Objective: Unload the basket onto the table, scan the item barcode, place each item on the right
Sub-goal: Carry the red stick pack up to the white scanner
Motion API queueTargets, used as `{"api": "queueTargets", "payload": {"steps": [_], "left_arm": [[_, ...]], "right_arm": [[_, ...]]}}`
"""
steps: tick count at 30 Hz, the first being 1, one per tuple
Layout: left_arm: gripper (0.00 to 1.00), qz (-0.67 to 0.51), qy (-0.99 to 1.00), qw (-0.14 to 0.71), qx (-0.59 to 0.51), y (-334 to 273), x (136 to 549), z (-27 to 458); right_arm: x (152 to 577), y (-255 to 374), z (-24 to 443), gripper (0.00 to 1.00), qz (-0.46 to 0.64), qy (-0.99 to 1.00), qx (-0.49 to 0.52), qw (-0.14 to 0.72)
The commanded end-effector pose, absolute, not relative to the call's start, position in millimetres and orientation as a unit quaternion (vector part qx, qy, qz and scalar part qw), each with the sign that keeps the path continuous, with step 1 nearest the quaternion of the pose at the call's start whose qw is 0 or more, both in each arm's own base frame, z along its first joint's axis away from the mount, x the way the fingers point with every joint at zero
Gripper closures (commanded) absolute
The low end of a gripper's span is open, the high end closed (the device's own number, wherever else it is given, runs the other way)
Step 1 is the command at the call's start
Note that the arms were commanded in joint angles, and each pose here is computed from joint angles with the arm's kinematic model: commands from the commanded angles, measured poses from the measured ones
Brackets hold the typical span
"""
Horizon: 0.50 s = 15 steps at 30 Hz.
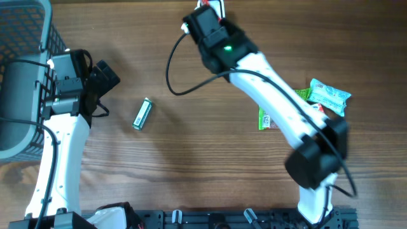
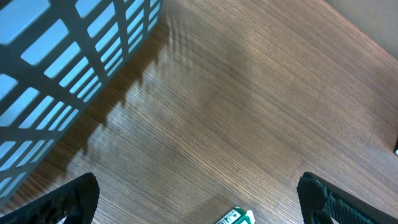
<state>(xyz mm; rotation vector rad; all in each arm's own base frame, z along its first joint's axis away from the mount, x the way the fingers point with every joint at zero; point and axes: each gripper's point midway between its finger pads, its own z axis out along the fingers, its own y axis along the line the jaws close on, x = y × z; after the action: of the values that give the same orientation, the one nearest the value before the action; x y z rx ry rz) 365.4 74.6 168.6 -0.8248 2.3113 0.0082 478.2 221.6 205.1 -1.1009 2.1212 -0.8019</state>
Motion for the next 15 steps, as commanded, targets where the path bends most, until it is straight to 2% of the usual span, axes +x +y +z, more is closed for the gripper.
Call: {"api": "queueTargets", "payload": {"steps": [1,4,7,15], "left_arm": [[0.0,0.009,0.886,0.339,-0.317,77.8,366.9,170.0],[0.0,0.009,0.886,0.339,-0.317,77.8,366.9,170.0],[0.0,0.009,0.886,0.339,-0.317,77.8,366.9,169.8],[0.0,0.009,0.886,0.339,-0.317,77.8,366.9,170.0]], "right_arm": [[513.7,209.0,172.7,0.96,-0.417,0.75,-0.439,0.265],[548.8,200.9,170.8,0.96,-0.506,0.714,-0.393,0.282],[567.9,205.9,171.9,0.96,-0.529,0.694,-0.382,0.305],[580.9,196.2,150.0,0.96,-0.545,0.68,-0.4,0.283]]}}
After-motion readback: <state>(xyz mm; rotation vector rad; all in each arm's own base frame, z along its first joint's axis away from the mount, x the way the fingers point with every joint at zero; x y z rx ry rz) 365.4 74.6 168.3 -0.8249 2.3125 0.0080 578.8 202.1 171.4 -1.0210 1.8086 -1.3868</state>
